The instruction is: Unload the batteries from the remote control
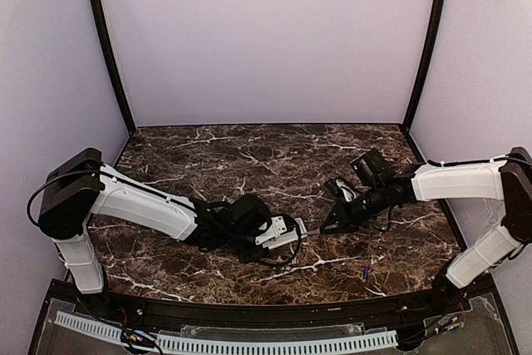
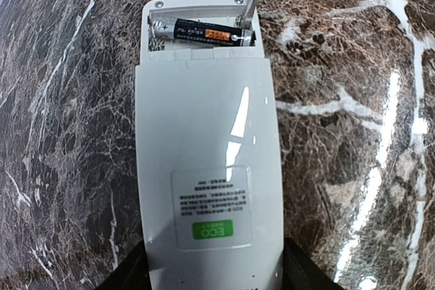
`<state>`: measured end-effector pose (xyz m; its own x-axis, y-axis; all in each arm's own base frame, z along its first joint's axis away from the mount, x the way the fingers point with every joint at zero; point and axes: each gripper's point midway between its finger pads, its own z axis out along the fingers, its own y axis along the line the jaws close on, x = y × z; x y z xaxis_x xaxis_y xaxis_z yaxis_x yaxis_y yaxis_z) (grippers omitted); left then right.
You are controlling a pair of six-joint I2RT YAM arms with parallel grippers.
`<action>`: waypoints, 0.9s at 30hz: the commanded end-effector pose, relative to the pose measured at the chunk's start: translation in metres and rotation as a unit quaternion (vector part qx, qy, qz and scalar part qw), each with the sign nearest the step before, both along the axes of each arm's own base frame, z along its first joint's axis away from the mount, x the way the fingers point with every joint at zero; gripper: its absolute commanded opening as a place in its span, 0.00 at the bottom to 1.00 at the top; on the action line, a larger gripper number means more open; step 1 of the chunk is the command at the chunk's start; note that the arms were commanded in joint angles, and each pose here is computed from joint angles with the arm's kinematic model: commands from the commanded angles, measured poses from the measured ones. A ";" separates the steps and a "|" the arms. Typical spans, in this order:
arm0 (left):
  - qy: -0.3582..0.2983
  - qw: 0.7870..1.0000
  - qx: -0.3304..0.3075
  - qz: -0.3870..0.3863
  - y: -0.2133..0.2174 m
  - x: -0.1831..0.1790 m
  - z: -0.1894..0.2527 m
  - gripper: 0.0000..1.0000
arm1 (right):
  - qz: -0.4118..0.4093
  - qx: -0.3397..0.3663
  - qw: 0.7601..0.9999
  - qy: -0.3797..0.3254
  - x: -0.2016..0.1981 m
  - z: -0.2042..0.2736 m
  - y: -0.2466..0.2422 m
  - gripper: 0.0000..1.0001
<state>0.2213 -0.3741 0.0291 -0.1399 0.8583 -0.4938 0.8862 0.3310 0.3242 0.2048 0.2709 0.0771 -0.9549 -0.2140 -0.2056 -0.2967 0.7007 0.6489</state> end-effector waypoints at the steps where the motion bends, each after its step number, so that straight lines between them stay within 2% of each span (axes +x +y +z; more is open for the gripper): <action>1: 0.001 0.999 0.032 -0.002 0.016 -0.003 -0.010 0.00 | 0.006 0.013 1.000 -0.004 0.000 -0.001 0.001 0.00; 13: 0.001 1.000 0.014 -0.014 0.009 -0.007 -0.006 0.00 | -0.002 0.023 1.000 0.001 0.007 -0.013 0.004 0.00; 27: -0.018 0.999 -0.012 -0.038 0.008 -0.012 -0.005 0.00 | 0.007 0.092 0.996 0.007 0.004 -0.018 0.006 0.00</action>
<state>0.2192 -0.3725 0.0295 -0.0854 0.8458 -0.5266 0.8838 0.3083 0.3519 0.2072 0.2772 0.0589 -0.9545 -0.2062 -0.2153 -0.2972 0.6003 0.7425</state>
